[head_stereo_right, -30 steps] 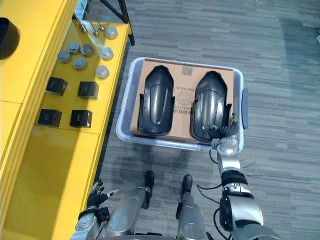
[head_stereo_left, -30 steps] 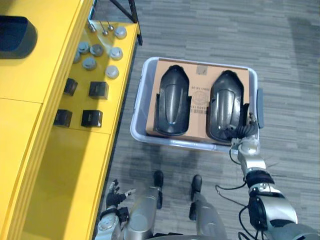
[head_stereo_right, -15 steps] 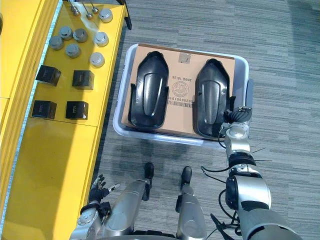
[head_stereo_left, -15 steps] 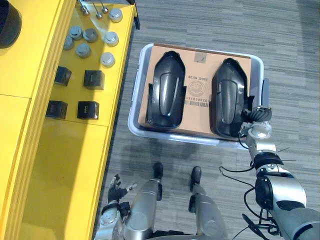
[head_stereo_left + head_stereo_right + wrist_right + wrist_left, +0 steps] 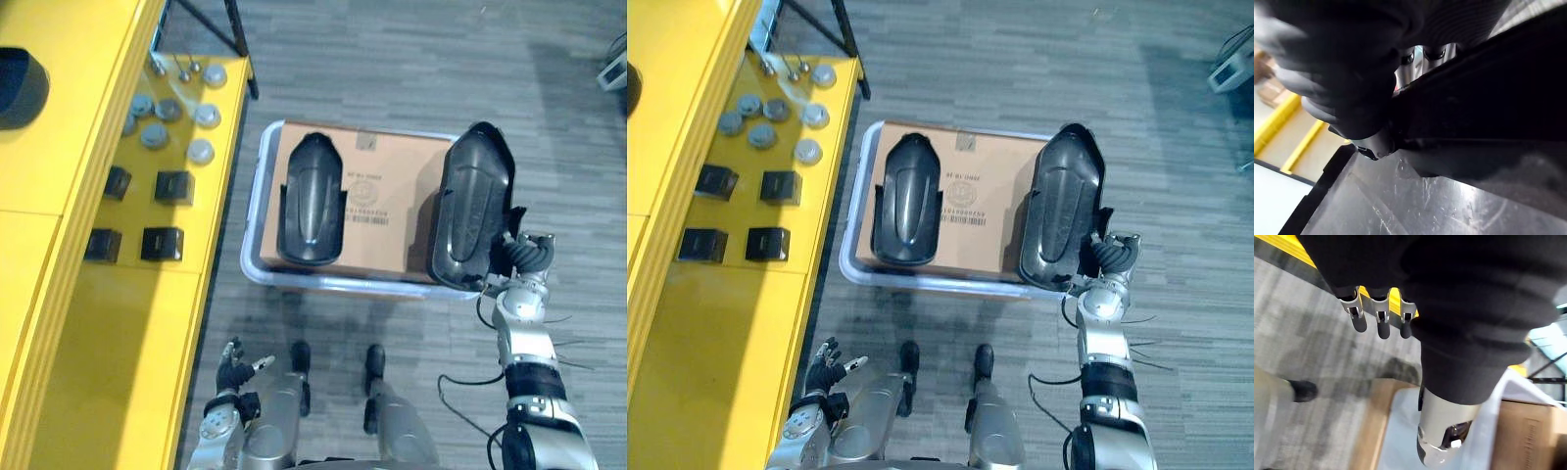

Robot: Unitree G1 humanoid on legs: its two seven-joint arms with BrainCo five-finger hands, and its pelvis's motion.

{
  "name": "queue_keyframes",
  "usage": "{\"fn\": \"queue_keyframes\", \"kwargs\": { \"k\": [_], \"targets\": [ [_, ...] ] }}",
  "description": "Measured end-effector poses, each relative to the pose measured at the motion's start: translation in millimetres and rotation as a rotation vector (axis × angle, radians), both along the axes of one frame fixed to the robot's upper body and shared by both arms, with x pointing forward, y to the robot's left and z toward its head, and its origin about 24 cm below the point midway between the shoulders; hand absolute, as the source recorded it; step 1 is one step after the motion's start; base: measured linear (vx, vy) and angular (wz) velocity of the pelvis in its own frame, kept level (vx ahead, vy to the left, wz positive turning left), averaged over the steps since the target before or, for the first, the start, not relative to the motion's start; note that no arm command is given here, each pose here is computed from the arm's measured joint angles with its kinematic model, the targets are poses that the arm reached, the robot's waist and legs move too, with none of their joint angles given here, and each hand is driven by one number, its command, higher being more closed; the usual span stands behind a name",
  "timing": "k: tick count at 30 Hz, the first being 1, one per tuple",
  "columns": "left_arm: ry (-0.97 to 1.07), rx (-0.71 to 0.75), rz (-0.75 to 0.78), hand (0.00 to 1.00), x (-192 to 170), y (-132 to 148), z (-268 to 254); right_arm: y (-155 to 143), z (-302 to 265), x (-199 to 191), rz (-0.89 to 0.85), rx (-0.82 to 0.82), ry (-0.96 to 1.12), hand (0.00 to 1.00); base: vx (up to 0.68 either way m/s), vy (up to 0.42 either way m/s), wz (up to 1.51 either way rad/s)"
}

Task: Walk over and take plastic housings, then place them on the shelf

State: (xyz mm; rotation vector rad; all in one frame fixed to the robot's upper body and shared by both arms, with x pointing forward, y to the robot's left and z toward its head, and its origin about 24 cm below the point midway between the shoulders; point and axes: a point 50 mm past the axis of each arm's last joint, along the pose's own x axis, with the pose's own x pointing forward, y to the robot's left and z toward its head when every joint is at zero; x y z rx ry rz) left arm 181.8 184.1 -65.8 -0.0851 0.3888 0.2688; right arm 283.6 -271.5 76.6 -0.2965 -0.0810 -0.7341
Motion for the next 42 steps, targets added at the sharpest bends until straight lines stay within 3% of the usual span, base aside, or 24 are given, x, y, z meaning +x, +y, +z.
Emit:
{"fn": "queue_keyframes", "kwargs": {
  "k": [13,24,31,36,37,40,41,42],
  "targets": [
    [-0.73,-0.007,0.037,0.0,45.9,-23.2,159.0,47.0,46.2,-9.9,0.068,-0.216,-0.185,1.0,0.05,-0.008,0.11],
    [-0.842,-0.061,-0.167,0.0,56.5,-75.7,187.1,127.2,66.4,-5.5,0.322,-0.251,-0.289,1.0,-0.02,-0.001,-0.01],
    [-0.756,0.006,-0.267,0.0,66.7,-102.6,175.9,176.3,67.1,-9.6,0.508,-0.233,-0.307,1.0,-0.03,-0.01,-0.03],
    [-0.697,0.021,-0.253,0.0,71.3,-105.3,167.0,182.6,67.4,-11.0,0.53,-0.24,-0.314,1.0,0.0,0.0,-0.01],
    [-0.678,0.027,-0.25,1.0,72.5,-105.7,163.9,184.3,67.3,-11.5,0.537,-0.241,-0.314,1.0,0.0,0.0,0.0],
    [-0.638,0.039,-0.235,1.0,73.9,-105.7,157.3,188.8,66.8,-12.7,0.557,-0.245,-0.315,1.0,0.0,0.0,-0.01],
    [-0.626,0.043,-0.234,1.0,74.5,-105.7,154.9,189.2,66.0,-13.1,0.56,-0.246,-0.312,0.0,0.0,0.0,0.0],
    [-0.617,0.046,-0.234,1.0,75.1,-105.8,153.1,189.5,65.3,-13.5,0.562,-0.246,-0.31,0.0,0.0,0.0,0.0]
  ]
}}
